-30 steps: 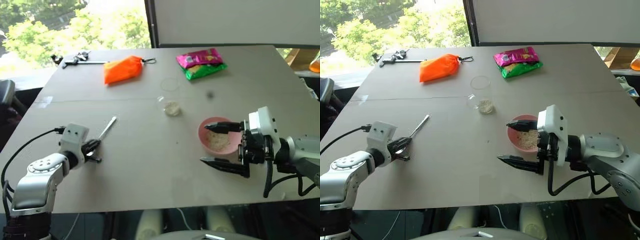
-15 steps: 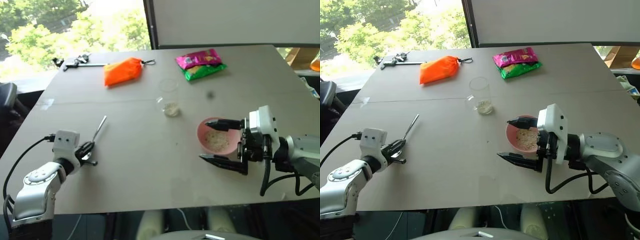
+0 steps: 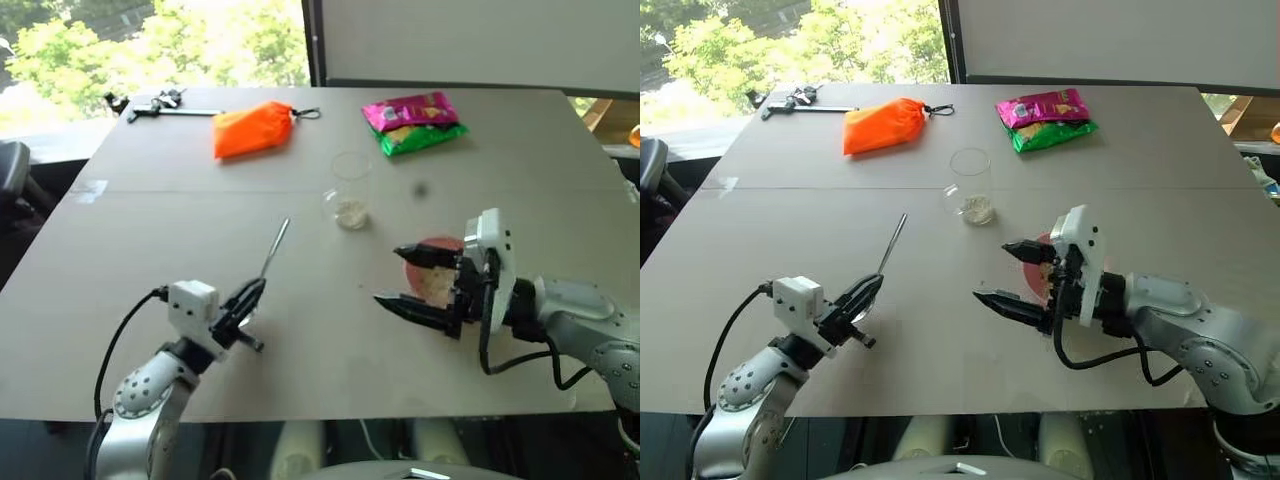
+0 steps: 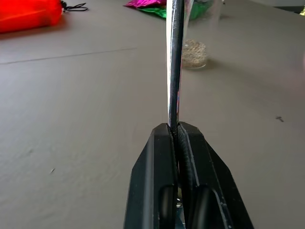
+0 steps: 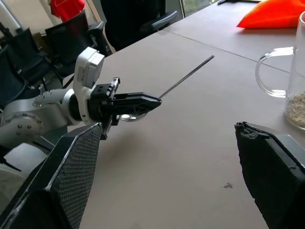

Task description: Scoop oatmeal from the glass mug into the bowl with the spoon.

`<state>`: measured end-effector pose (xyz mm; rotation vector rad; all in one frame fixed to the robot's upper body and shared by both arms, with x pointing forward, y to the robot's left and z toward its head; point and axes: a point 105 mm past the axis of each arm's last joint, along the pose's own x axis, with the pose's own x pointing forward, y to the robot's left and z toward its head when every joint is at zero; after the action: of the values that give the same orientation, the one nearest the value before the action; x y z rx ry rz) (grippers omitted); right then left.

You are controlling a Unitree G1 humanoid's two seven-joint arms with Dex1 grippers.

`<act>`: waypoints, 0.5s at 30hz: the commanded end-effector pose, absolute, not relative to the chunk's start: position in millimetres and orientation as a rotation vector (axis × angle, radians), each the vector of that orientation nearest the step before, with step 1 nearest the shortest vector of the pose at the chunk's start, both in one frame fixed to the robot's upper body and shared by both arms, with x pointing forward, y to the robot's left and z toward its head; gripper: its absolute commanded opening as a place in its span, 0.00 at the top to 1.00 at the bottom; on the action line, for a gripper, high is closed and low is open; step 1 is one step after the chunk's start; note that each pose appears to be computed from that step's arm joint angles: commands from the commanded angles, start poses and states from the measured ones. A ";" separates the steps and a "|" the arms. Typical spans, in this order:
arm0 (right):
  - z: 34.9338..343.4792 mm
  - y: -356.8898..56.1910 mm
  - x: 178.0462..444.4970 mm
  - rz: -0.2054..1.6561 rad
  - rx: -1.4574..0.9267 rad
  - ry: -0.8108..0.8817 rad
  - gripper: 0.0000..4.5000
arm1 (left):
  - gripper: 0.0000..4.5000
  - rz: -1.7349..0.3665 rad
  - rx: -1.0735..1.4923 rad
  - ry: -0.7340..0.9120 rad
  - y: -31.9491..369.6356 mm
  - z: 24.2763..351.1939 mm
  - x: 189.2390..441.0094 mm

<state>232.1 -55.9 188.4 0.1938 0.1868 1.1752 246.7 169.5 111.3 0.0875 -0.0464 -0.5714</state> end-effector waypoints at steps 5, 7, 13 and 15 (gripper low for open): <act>183.2 -36.3 259.6 0.990 0.359 0.287 0.00 | 0.99 -0.758 0.190 -0.175 113.8 140.9 241.1; 187.4 -28.9 260.8 0.982 0.406 0.282 0.00 | 0.99 -0.770 0.202 -0.179 110.3 141.0 241.3; 198.8 -18.8 267.5 0.940 0.500 0.261 0.00 | 0.99 -0.795 0.227 -0.177 105.4 134.5 239.2; 200.2 -19.4 271.1 0.921 0.501 0.255 0.00 | 0.99 -0.798 0.228 -0.177 105.7 132.3 238.9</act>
<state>269.5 -18.3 188.7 0.4845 0.2998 0.9235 242.6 109.1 125.7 0.2131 -0.1331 -0.7812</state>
